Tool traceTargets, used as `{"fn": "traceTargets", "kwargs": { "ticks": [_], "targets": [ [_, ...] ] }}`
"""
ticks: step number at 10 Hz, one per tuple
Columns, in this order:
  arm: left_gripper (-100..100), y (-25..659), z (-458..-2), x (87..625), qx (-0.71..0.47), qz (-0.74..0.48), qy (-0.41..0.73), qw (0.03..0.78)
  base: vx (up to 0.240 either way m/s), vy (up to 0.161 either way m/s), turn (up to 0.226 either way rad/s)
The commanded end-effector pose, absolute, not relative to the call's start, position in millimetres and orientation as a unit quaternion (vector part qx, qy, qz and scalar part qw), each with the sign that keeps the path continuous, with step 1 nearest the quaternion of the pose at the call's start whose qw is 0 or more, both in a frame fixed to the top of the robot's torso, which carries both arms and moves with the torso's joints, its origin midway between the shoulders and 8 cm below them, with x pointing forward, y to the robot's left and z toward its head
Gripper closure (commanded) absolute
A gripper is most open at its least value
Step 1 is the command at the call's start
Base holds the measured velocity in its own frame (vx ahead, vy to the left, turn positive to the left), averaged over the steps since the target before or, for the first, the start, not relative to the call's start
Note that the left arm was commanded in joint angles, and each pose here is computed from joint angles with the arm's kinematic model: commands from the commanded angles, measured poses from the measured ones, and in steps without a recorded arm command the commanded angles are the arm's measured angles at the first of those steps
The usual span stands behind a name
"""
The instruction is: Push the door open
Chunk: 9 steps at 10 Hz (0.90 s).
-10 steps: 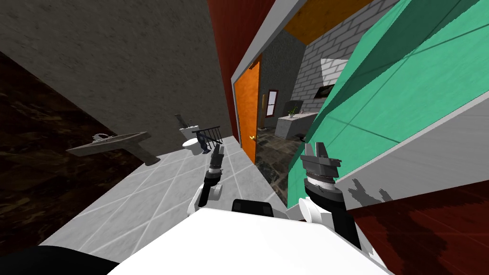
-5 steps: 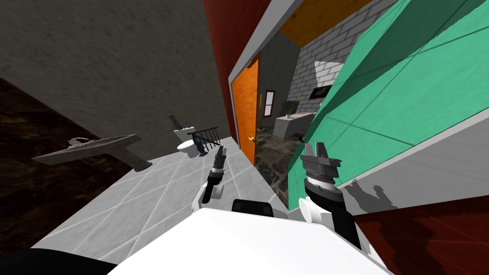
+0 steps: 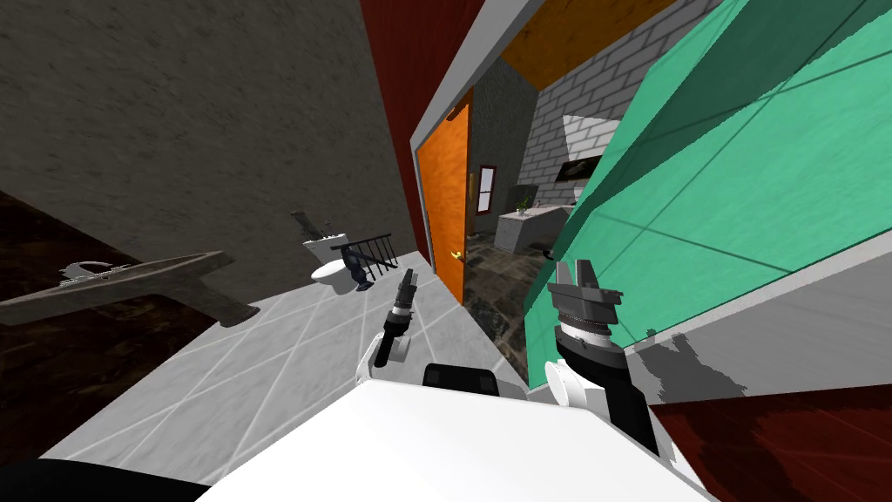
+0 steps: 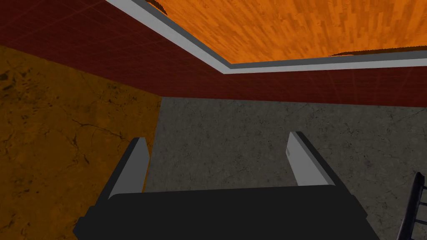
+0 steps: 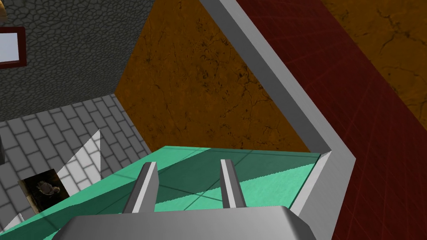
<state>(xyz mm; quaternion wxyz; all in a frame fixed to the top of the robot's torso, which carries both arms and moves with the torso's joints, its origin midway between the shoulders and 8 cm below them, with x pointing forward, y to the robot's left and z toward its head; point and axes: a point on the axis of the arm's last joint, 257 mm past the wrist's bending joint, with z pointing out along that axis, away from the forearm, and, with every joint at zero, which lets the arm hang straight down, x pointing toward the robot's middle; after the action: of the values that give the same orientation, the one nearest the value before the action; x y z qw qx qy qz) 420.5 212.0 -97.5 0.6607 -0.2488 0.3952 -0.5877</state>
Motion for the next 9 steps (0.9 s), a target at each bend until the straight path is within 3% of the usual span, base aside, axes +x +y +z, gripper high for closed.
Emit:
{"fn": "traceTargets", "kwargs": {
  "ticks": [1,9],
  "targets": [
    [-100,209,-108,426,-0.252,-0.590,0.403,0.653,0.091,0.048,-0.083],
    [-100,196,-163,451,-0.269,-0.595,0.444,0.614,0.085,0.058,-0.095]
  ]
}}
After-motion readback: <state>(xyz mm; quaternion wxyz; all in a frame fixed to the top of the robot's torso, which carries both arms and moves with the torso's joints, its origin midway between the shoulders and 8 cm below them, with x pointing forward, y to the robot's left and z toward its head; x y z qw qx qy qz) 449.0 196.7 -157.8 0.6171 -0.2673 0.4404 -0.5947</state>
